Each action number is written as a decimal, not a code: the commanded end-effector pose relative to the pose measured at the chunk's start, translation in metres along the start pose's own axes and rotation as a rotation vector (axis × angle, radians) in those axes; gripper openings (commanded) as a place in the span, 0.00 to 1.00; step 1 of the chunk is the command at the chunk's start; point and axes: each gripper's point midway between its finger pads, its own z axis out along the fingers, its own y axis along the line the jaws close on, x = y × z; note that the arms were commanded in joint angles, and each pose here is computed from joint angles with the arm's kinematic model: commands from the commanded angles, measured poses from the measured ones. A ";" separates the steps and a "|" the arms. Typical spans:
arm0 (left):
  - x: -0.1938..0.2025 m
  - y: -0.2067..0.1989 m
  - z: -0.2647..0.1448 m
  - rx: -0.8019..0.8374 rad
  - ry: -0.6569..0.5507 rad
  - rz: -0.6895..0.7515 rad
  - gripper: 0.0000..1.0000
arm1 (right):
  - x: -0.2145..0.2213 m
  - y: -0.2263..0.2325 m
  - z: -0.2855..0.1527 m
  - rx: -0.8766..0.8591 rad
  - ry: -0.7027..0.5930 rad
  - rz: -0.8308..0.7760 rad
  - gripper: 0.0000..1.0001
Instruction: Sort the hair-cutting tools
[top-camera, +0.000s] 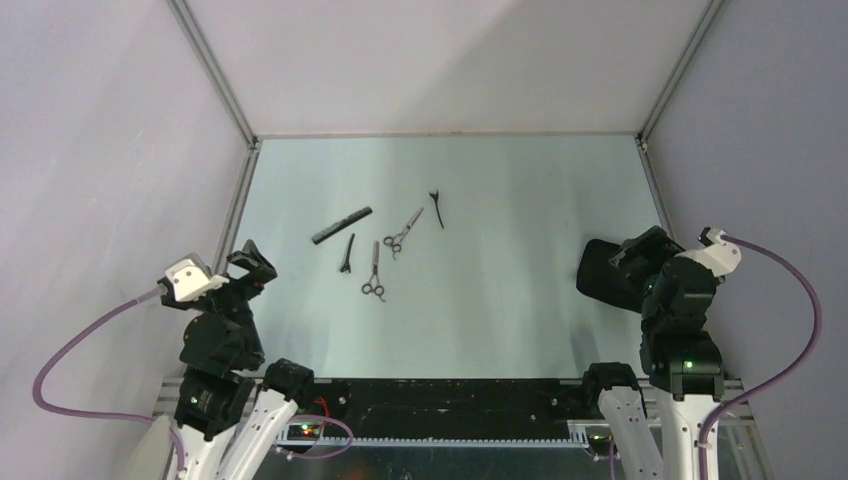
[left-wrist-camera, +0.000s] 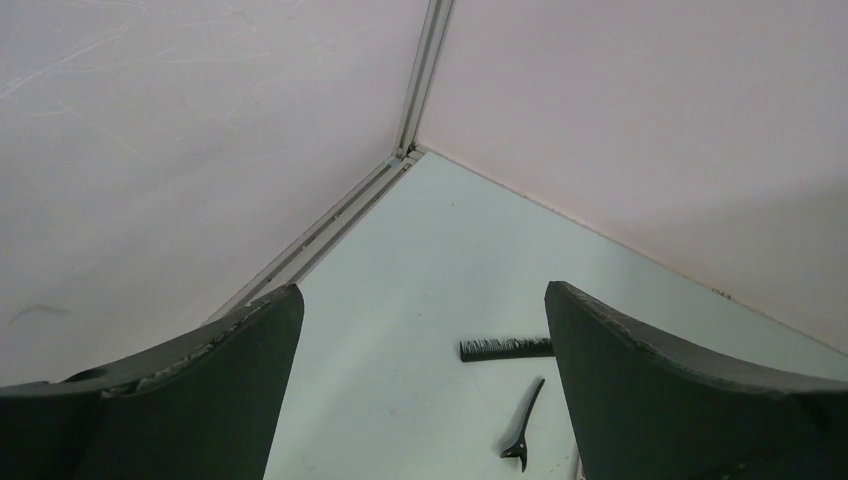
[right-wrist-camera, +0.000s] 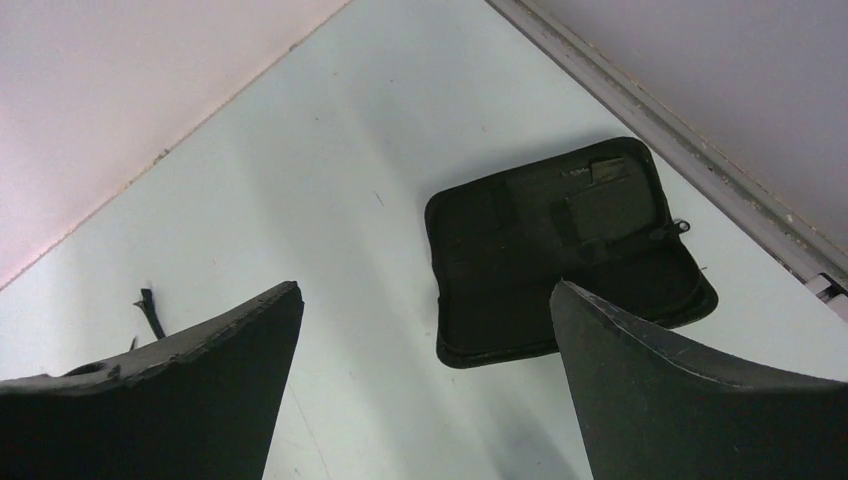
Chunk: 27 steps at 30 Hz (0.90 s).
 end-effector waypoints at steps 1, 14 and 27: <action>0.007 -0.002 0.006 -0.018 -0.004 0.000 0.98 | -0.004 0.002 0.012 0.031 -0.006 0.017 1.00; 0.049 -0.025 0.019 0.024 0.123 0.064 0.98 | 0.102 0.015 0.096 0.187 0.530 0.067 1.00; 0.056 -0.027 0.023 0.034 0.132 0.104 0.98 | 0.094 0.012 0.180 0.306 0.488 0.154 1.00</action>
